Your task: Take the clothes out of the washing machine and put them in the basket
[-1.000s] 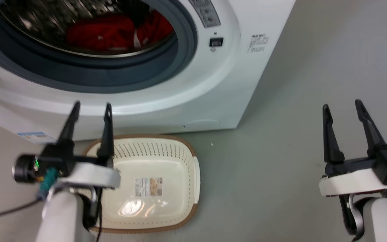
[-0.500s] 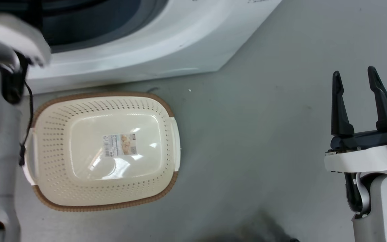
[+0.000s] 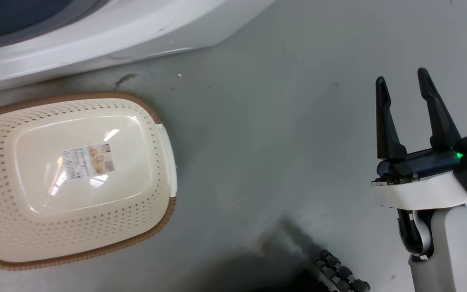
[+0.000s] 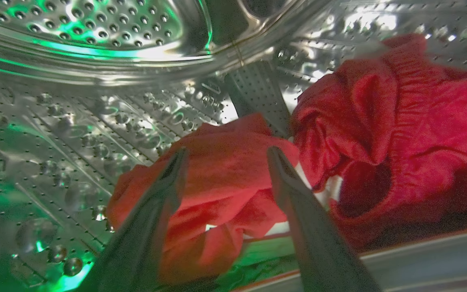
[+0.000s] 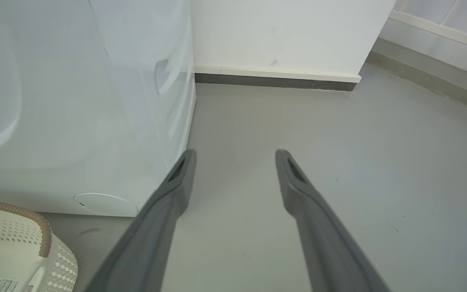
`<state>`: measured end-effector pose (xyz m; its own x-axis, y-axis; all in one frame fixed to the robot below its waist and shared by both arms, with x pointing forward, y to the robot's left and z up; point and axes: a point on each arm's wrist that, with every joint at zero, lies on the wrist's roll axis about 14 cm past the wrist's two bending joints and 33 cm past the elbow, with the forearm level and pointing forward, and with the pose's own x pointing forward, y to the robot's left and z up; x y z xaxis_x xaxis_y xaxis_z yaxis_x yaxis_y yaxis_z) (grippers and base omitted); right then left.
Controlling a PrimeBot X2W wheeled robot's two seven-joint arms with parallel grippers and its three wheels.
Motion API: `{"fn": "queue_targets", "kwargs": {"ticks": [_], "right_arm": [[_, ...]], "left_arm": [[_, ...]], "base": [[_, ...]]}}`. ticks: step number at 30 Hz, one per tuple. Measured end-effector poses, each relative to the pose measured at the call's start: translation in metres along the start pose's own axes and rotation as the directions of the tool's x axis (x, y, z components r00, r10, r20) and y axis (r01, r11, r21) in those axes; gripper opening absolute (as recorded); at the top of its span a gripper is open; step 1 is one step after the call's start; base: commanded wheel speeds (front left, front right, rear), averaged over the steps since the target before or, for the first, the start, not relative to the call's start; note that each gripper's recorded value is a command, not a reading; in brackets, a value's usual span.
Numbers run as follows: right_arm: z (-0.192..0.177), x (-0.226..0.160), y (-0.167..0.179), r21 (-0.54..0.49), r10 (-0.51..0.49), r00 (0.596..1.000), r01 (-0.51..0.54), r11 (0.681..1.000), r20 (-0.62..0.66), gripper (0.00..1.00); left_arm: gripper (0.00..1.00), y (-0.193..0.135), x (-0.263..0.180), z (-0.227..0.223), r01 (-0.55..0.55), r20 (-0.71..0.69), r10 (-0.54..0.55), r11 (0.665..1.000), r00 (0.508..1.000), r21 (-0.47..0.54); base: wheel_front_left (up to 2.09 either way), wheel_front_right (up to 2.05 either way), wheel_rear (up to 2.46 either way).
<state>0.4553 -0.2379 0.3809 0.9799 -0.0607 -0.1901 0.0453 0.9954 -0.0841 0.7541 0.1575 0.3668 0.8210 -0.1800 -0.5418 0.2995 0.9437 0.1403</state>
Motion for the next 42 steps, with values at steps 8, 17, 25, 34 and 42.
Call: {"fn": "queue_targets", "kwargs": {"ticks": [8,17,25,34,42], "right_arm": [[-0.016,-0.007,-0.005,-0.001,-0.016,0.998,0.016,1.0,-0.053,1.0],[-0.028,-0.011,-0.009,-0.005,-0.027,0.995,0.027,1.0,-0.094,1.0],[-0.032,-0.009,-0.011,-0.008,-0.034,0.994,0.033,0.999,-0.1,1.0],[-0.025,-0.004,-0.007,-0.005,-0.02,0.997,0.02,1.0,-0.074,1.0],[-0.006,-0.001,-0.011,-0.024,-0.028,0.999,0.027,0.999,-0.021,1.0]], "left_arm": [[1.0,0.0,0.031,-0.039,0.007,-0.212,-0.004,1.0,0.977,0.01],[1.0,0.002,0.05,-0.071,0.0,-0.313,-0.009,1.0,0.95,-0.028],[0.0,0.0,0.053,-0.073,0.012,-0.314,-0.029,0.998,0.949,-0.056],[0.0,0.016,0.046,-0.047,-0.019,-0.192,0.012,0.999,0.981,-0.038],[0.0,0.01,0.03,-0.001,-0.01,0.016,0.011,0.998,1.0,-0.064]], "base": [[0.0,0.0,0.0],[0.0,0.0,0.0],[0.0,0.0,0.0],[0.0,0.0,0.0],[0.0,0.0,0.0]]}}
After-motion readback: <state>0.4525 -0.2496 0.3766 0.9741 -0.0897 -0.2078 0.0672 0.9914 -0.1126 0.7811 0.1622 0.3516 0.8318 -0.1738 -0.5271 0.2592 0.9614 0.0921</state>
